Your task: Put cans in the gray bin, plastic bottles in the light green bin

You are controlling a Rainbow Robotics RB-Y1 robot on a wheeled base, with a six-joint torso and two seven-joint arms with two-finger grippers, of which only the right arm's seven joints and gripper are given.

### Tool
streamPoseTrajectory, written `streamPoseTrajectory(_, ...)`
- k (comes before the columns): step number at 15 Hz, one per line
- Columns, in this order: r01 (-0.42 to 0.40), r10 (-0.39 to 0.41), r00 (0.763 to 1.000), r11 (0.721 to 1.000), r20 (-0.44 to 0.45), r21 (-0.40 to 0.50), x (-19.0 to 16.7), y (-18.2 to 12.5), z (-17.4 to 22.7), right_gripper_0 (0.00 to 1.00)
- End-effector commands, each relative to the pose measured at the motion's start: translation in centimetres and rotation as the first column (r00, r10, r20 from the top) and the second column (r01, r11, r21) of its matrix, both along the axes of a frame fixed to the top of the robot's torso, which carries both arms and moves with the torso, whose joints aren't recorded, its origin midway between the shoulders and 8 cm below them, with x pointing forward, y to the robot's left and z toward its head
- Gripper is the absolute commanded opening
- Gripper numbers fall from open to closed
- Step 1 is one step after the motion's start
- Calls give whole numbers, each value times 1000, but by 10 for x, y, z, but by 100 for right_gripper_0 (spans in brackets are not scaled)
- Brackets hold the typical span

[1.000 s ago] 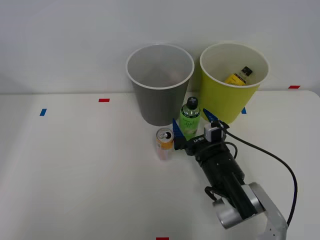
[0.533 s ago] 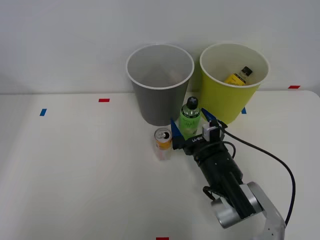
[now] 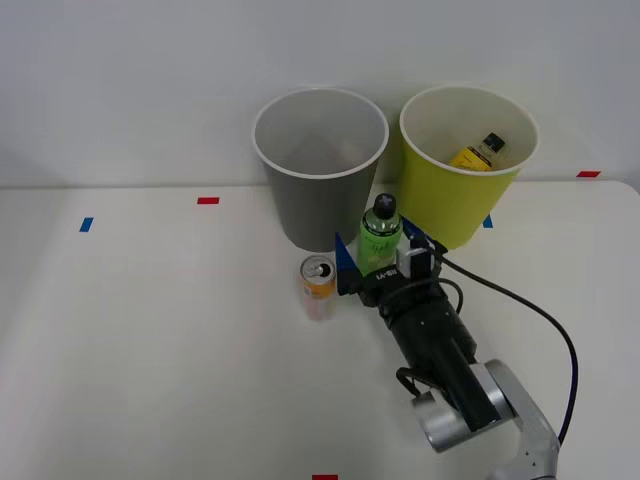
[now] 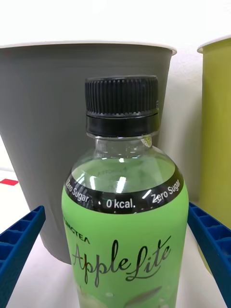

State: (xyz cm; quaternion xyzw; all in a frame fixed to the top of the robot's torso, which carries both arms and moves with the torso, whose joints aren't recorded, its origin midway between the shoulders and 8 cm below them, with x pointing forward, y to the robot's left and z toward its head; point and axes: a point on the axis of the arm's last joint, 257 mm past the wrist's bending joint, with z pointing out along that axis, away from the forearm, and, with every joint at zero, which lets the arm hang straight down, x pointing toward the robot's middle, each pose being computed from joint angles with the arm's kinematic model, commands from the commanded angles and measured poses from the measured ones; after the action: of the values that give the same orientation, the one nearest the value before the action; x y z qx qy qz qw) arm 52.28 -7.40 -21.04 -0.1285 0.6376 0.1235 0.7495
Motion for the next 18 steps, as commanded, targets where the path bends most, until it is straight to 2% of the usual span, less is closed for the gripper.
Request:
streamPoseTrajectory(1,4,-4,1000,1000,3,-5,1,-4,1,100)
streamPoseTrajectory(14,15,-15,1000,1000,5,-17,3,-10,0,100)
streamPoseTrajectory(17,18,-18,1000,999,12,-39,3,-12,-1,50)
streamPoseTrajectory(18,17,-17,1000,999,12,-48,3,-14,-2,23)
